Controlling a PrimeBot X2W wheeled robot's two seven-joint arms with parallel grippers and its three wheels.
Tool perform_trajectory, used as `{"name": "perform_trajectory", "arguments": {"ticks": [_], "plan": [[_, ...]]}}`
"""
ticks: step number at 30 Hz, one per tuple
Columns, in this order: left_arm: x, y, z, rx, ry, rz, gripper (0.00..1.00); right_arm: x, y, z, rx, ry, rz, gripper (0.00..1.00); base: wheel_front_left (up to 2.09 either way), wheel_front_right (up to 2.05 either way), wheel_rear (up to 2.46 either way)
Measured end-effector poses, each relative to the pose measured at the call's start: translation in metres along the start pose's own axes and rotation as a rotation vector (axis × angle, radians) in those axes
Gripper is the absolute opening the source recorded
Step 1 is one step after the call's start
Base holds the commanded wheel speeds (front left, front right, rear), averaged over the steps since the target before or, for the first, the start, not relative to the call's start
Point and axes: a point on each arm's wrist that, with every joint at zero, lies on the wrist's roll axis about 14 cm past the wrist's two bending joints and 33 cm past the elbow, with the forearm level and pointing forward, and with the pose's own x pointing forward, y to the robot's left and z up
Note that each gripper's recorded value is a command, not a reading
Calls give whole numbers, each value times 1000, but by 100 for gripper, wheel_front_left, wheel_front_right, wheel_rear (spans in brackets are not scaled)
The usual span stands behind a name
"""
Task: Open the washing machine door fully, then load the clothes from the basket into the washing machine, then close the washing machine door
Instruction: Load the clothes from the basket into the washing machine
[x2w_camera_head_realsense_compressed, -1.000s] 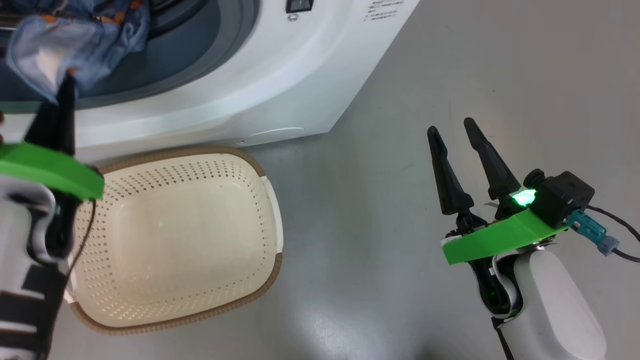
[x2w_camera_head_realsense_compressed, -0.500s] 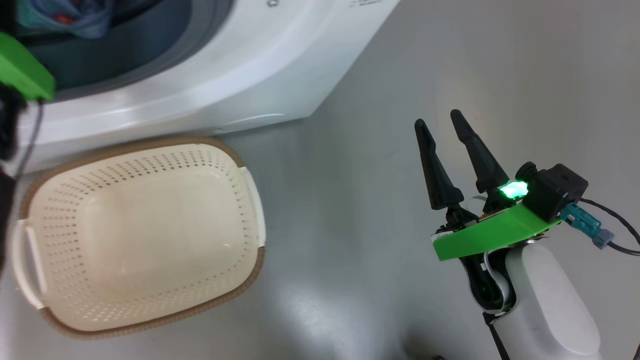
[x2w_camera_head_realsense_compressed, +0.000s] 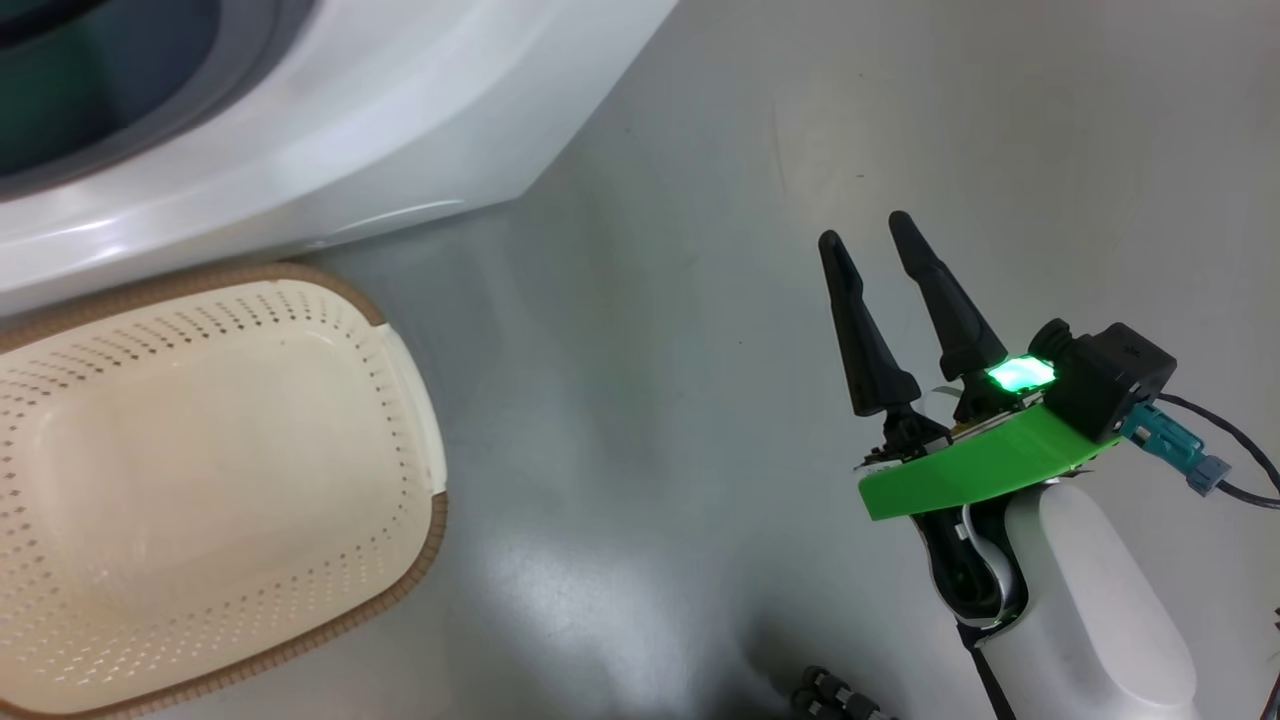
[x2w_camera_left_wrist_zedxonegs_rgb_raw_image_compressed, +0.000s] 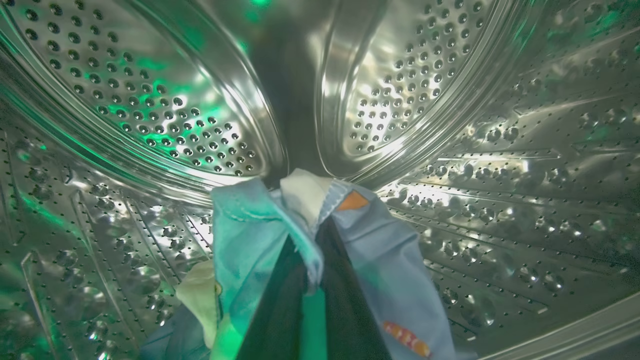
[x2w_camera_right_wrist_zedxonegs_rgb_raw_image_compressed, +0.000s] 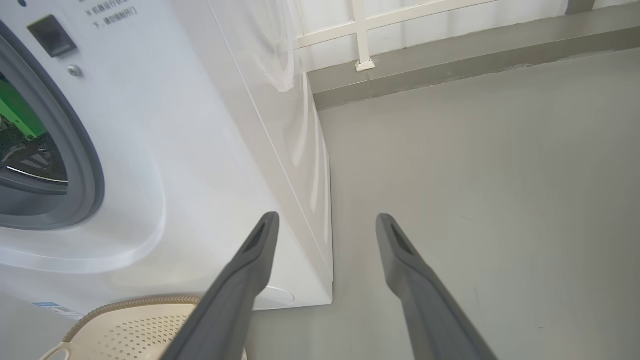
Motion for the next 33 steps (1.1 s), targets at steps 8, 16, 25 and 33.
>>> {"name": "perform_trajectory", "arguments": {"ticks": [8,16,25,33], "plan": [[0,8,-32,53,120,47,100,-2,-3,0,-2,1,-8,100,0,0,0],[-10,3,-26,66,129,25,100,-1,5,5,10,-12,11,100,0,0,0],[-41,-6,-23,40,122,2,100,1,16,20,2,-51,43,100,0,0,0],[-75,-10,-6,-3,64,-5,100,0,31,36,10,-90,80,100,0,0,0]]}}
